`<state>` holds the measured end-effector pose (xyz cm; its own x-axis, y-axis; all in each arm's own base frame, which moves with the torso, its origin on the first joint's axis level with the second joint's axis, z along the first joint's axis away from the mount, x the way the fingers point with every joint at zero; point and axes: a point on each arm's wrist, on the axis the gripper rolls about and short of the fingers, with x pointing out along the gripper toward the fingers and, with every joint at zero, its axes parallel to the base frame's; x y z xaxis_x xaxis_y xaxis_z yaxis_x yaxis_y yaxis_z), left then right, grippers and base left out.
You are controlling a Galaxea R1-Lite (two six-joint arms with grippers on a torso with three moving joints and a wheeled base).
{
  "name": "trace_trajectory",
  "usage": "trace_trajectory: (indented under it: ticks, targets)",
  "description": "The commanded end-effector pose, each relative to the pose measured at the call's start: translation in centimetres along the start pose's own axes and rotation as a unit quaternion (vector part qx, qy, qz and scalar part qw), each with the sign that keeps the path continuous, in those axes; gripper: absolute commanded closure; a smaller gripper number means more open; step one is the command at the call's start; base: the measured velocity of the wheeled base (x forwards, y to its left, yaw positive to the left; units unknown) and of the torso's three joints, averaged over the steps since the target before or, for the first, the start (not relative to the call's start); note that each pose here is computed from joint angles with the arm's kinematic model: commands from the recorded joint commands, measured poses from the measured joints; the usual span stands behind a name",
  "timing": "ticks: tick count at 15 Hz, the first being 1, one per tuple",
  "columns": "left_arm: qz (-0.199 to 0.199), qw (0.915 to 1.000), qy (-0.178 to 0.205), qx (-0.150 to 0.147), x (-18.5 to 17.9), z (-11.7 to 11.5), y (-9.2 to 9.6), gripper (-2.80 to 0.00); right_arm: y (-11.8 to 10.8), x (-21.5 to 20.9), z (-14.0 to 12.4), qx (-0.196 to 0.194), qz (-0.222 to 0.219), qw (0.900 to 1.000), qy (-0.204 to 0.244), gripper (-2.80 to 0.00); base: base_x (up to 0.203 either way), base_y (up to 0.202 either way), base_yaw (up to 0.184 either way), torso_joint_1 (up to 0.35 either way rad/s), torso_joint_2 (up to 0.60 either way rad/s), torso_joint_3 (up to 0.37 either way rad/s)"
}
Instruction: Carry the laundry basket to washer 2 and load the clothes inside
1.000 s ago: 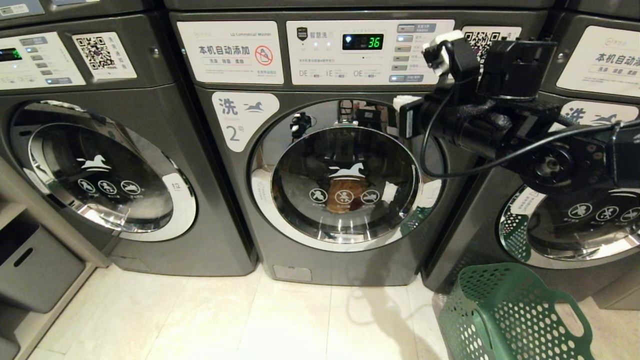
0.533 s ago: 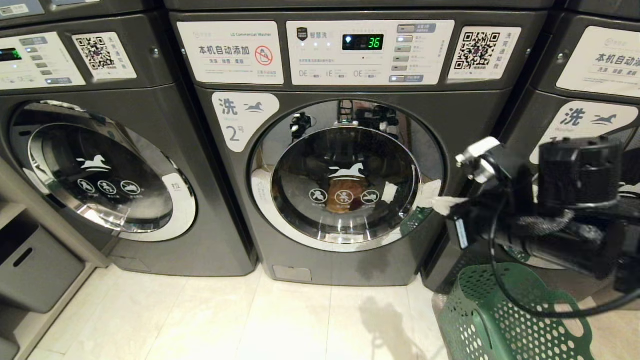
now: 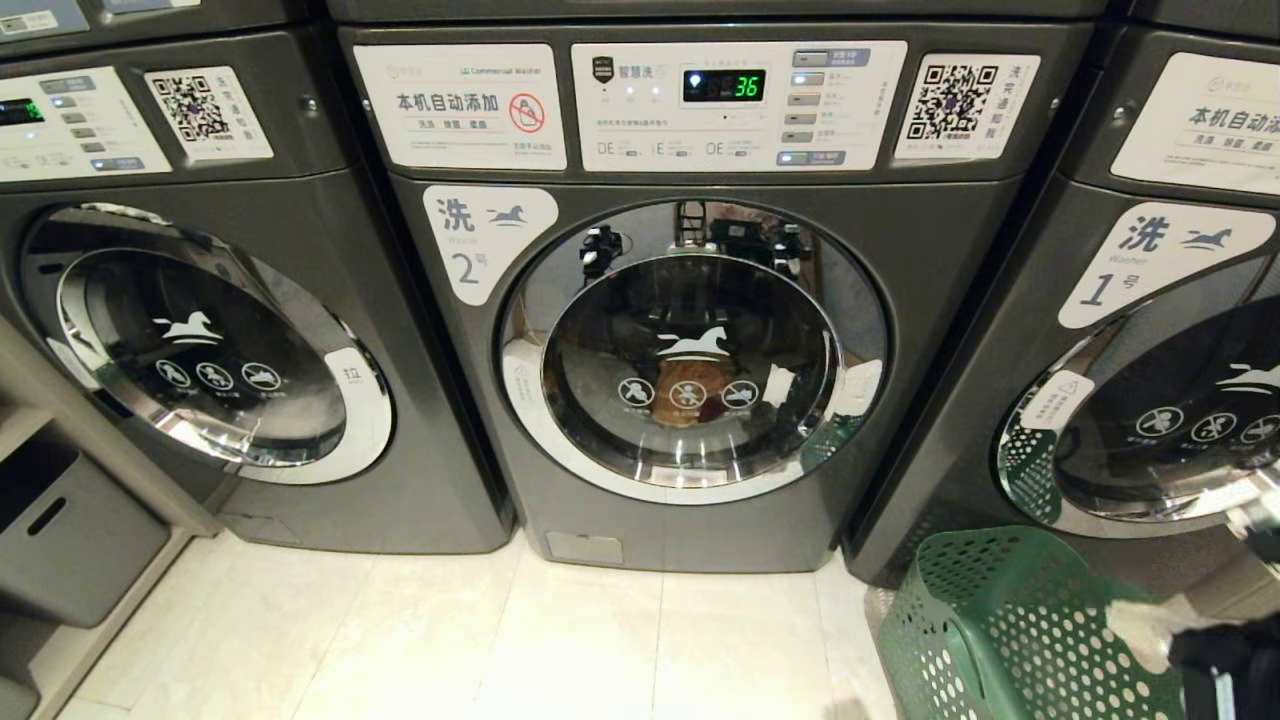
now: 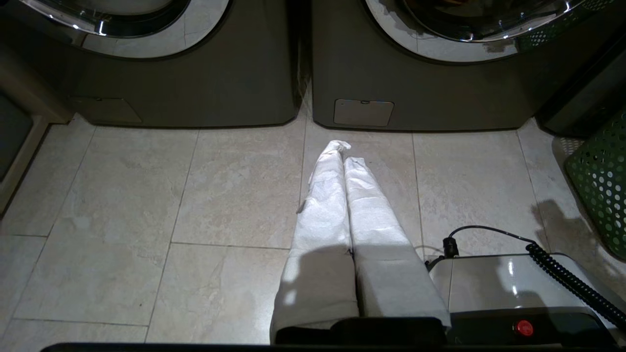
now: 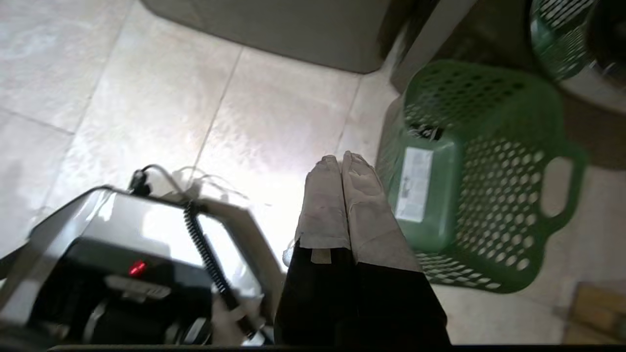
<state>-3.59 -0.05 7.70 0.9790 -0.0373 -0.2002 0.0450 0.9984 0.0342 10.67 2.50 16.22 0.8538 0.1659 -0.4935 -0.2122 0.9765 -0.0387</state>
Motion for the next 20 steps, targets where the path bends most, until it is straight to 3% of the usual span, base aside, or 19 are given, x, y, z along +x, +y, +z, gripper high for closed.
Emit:
trace_trajectory:
  ticks: [1, 3, 5, 10, 12, 14, 20]
  targets:
    - [0.000, 1.0000, 0.000, 0.000, 0.0, 0.0, 0.0, 0.00, -0.2, -3.6, -4.9, 0.023, 0.028, 0.998, -0.048, 0.00, 0.000, 0.000, 0.000, 0.000, 0.00, 0.000]
    - [0.000, 1.0000, 0.000, 0.000, 0.0, 0.0, 0.0, 0.00, 0.1, -4.9, -8.5, 0.031, 0.038, 0.996, -0.072, 0.00, 0.000, 0.000, 0.000, 0.000, 0.00, 0.000]
    - [0.000, 1.0000, 0.000, 0.000, 0.0, 0.0, 0.0, 0.00, 0.4, -6.0, -10.3, 0.031, 0.030, 0.992, -0.114, 0.00, 0.000, 0.000, 0.000, 0.000, 0.00, 0.000]
    - [0.000, 1.0000, 0.000, 0.000, 0.0, 0.0, 0.0, 0.00, 1.0, -8.1, -13.1, 0.003, -0.040, 0.969, -0.243, 0.00, 0.000, 0.000, 0.000, 0.000, 0.00, 0.000]
    - [0.000, 1.0000, 0.000, 0.000, 0.0, 0.0, 0.0, 0.00, 0.7, -7.5, -13.9, 0.001, -0.120, 0.964, -0.238, 0.00, 0.000, 0.000, 0.000, 0.000, 0.00, 0.000]
    - [0.000, 1.0000, 0.000, 0.000, 0.0, 0.0, 0.0, 0.00, 0.7, -7.2, -14.0, -0.009, -0.106, 0.963, -0.249, 0.00, 0.000, 0.000, 0.000, 0.000, 0.00, 0.000]
    - [0.000, 1.0000, 0.000, 0.000, 0.0, 0.0, 0.0, 0.00, 0.7, -7.2, -14.1, 0.033, -0.107, 0.962, -0.249, 0.00, 0.000, 0.000, 0.000, 0.000, 0.00, 0.000]
